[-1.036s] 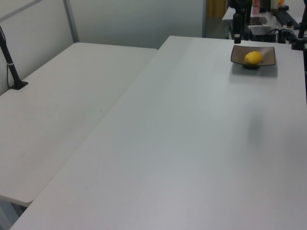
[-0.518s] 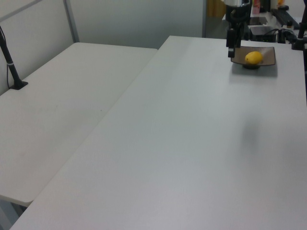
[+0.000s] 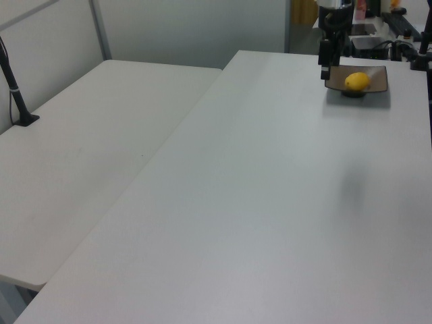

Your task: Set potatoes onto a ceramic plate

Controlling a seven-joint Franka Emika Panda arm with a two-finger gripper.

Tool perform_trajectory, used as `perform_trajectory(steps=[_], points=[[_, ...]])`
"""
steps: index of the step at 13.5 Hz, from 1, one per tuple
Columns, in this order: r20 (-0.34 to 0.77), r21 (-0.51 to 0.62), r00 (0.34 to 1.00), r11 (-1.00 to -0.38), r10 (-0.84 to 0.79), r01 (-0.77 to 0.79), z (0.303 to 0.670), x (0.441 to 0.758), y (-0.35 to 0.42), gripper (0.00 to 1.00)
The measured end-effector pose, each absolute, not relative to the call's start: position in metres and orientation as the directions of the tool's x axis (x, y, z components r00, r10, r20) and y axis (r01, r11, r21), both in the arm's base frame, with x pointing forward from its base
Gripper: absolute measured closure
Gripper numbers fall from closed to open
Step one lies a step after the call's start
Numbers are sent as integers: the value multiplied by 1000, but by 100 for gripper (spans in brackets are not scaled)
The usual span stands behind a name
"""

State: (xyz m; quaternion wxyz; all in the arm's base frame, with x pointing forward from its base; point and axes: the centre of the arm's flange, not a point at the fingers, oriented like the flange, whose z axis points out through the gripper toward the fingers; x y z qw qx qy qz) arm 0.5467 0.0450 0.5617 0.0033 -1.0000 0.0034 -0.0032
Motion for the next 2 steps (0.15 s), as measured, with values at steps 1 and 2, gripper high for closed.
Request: perform_trajectory(steps=[1, 2], points=[[50, -11, 998, -1000, -26, -26, 567, 551, 39, 0], [68, -12, 997, -999, -34, -33, 569, 553, 36, 0]])
